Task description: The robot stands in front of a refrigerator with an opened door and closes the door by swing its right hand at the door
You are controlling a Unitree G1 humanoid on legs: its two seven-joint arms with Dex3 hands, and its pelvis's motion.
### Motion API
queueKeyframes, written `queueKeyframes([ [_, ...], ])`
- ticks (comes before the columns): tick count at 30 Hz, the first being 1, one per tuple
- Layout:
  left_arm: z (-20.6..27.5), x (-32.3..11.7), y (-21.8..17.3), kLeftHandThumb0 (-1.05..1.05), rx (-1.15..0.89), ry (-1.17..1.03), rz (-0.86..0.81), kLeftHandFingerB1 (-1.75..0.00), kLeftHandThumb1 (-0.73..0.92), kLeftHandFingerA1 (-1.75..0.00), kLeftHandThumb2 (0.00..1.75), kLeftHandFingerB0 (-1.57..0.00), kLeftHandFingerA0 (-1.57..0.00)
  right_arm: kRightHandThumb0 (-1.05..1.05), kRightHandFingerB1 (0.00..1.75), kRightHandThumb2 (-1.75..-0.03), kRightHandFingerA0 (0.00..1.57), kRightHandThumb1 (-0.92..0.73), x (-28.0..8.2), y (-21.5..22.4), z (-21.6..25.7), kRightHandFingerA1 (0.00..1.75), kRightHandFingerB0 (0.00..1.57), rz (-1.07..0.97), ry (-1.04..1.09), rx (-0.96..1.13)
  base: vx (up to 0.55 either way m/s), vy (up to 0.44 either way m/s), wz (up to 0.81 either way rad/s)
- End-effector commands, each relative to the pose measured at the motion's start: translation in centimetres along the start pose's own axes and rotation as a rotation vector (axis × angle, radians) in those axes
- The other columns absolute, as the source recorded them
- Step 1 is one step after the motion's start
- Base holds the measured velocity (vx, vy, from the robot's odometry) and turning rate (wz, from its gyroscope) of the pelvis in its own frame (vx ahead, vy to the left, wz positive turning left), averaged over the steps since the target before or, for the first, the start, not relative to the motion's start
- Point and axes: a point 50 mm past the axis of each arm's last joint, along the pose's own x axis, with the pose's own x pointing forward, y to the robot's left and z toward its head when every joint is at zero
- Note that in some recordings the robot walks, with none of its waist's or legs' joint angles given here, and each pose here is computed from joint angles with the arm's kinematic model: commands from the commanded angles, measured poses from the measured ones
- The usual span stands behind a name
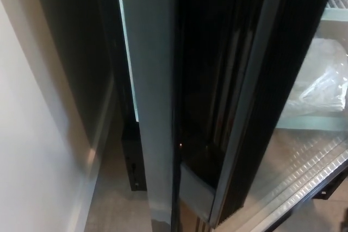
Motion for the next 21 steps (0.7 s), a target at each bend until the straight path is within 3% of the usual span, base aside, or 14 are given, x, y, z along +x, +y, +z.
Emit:
queueKeyframes([
  [1,0.1,-0.3,1.1,-0.63,-0.015,-0.041,0.01,-0.32,0.8,-0.36,0.66,-0.34,-0.43,-0.58,0.22,-0.69,0.08,-0.8,0.6,5.0,-4.2,0.13,0.11,0.37,0.098,-0.142,0.0,0.0,0.0],
  [5,0.1,-0.4,1.1,-0.63,-0.013,-0.047,0.008,-0.32,0.8,-0.36,0.66,-0.34,-0.43,-0.58,0.22,-0.69,0.08,-0.8,0.6,5.6,-4.9,0.13,0.11,0.403,0.13,-0.136,0.0,0.0,0.0],
  [6,0.1,-0.3,1.1,-0.64,-0.014,-0.048,0.008,-0.33,0.79,-0.36,0.66,-0.35,-0.44,-0.7,0.26,-1.0,0.0,-0.72,0.4,6.6,-6.8,0.19,0.11,0.457,0.184,-0.16,0.0,0.0,0.0],
  [9,0.3,-0.2,1.1,-0.65,-0.017,-0.05,0.005,-0.33,0.78,-0.37,0.66,-0.36,-0.45,-0.7,0.27,-1.01,0.0,-0.72,0.1,8.3,-10.4,0.2,0.12,0.554,0.277,-0.222,0.0,0.0,0.0],
  [10,0.5,-0.1,1.1,-0.62,-0.021,-0.057,0.006,-0.33,0.79,-0.36,0.66,-0.35,-0.44,-0.63,0.23,-0.67,0.04,-0.9,-0.2,9.2,-12.1,0.2,0.09,0.6,0.318,-0.256,0.0,0.0,0.0],
  [12,0.6,0.0,1.1,-0.62,-0.023,-0.06,0.006,-0.33,0.79,-0.36,0.66,-0.35,-0.44,-0.63,0.23,-0.67,0.04,-0.9,-0.3,9.6,-12.9,0.2,0.09,0.618,0.333,-0.272,0.0,0.0,0.0],
  [13,0.8,0.2,1.2,-0.6,-0.023,-0.06,0.008,-0.44,0.66,-0.52,1.02,-0.21,-0.36,-0.7,0.31,-1.01,0.0,-0.72,-0.2,10.0,-13.7,0.25,0.1,0.636,0.358,-0.274,0.0,0.0,0.0],
  [14,0.9,0.3,1.2,-0.6,-0.022,-0.059,0.01,-0.44,0.66,-0.52,1.02,-0.21,-0.36,-0.7,0.31,-1.01,0.0,-0.72,-0.2,10.3,-14.2,0.25,0.1,0.65,0.376,-0.276,0.0,0.0,0.0],
  [15,1.0,0.4,1.3,-0.65,-0.02,-0.061,0.014,-0.33,0.78,-0.36,0.66,-0.36,-0.44,-0.71,0.31,-0.99,0.01,-0.71,-0.2,10.8,-14.9,0.25,0.1,0.667,0.403,-0.277,0.0,0.0,0.0],
  [18,1.1,0.5,1.4,-0.65,-0.016,-0.064,0.019,-0.33,0.78,-0.36,0.66,-0.36,-0.44,-0.71,0.31,-0.99,0.01,-0.71,-0.2,11.2,-15.7,0.25,0.1,0.683,0.428,-0.279,0.0,0.0,0.0],
  [19,1.2,0.5,1.5,-0.61,-0.011,-0.06,0.015,-0.44,0.67,-0.52,1.02,-0.22,-0.36,-0.71,0.26,-1.01,0.05,-0.73,-0.3,12.4,-17.6,0.27,0.06,0.758,0.486,-0.317,0.0,0.0,0.0],
  [21,1.2,0.6,1.5,-0.6,0.006,-0.053,0.017,-0.44,0.66,-0.52,1.02,-0.22,-0.36,-0.71,0.27,-1.01,0.05,-0.74,-0.5,13.2,-19.1,0.27,0.06,0.824,0.531,-0.36,0.0,0.0,0.0],
])
